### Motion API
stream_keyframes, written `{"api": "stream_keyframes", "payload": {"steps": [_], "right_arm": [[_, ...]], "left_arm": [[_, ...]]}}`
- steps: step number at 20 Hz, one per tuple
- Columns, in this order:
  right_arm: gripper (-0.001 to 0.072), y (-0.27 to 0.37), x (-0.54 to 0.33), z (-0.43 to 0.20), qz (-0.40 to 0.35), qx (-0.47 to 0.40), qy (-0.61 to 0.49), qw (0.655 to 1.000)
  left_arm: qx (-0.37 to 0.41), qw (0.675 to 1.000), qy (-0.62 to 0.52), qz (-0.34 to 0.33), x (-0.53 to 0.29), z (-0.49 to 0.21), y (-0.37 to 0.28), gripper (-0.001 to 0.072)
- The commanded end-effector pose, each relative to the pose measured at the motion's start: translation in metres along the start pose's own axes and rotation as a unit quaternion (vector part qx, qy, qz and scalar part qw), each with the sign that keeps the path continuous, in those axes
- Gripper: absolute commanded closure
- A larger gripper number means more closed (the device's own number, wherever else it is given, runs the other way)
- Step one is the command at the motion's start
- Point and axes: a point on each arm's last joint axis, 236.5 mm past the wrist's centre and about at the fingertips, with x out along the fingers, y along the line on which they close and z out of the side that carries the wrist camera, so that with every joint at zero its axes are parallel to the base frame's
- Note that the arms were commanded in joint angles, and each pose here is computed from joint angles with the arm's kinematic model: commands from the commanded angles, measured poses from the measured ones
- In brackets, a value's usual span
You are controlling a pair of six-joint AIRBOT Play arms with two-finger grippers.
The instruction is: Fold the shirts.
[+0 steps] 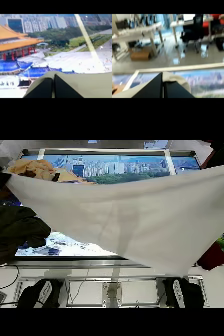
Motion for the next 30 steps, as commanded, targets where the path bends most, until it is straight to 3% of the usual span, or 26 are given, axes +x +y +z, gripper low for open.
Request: {"api": "stream_keyframes", "payload": {"steps": [1,6,11,13,16,19,22,26,30], "right_arm": [[0.0686,-0.017,0.056,-0.101,0.048,0.083,0.177,0.979],[0.0686,-0.065,0.139,-0.23,0.031,0.118,0.281,0.952],[0.0686,-0.08,0.188,-0.263,-0.006,0.118,0.26,0.958],[0.0687,-0.087,0.193,-0.239,-0.015,0.106,0.231,0.967],[0.0686,-0.074,0.184,-0.175,0.005,0.049,0.194,0.98],[0.0686,-0.042,0.143,-0.083,0.021,-0.045,0.134,0.99],[0.0687,-0.002,0.06,0.022,0.01,-0.123,0.03,0.992],[0.0688,0.04,-0.072,0.118,-0.029,-0.181,-0.105,0.977],[0.0688,0.072,-0.126,0.153,-0.009,-0.188,-0.17,0.967]], "left_arm": [[-0.061,0.994,0.083,-0.033,0.046,-0.038,0.02,0.0695],[-0.117,0.979,0.164,-0.033,0.156,-0.082,0.067,0.0695],[-0.145,0.981,0.124,-0.026,0.24,-0.077,0.078,0.0695],[-0.144,0.986,0.074,-0.026,0.237,-0.044,0.078,0.0695],[-0.081,0.995,0.04,-0.045,0.196,0.014,0.053,0.0695],[0.007,0.998,-0.02,-0.058,0.117,0.076,0.009,0.0695],[0.098,0.99,-0.102,-0.022,0.009,0.116,-0.031,0.0695],[0.166,0.96,-0.218,0.054,-0.124,0.126,-0.069,0.0695],[0.173,0.952,-0.239,0.081,-0.167,0.11,-0.079,0.0695]]}}
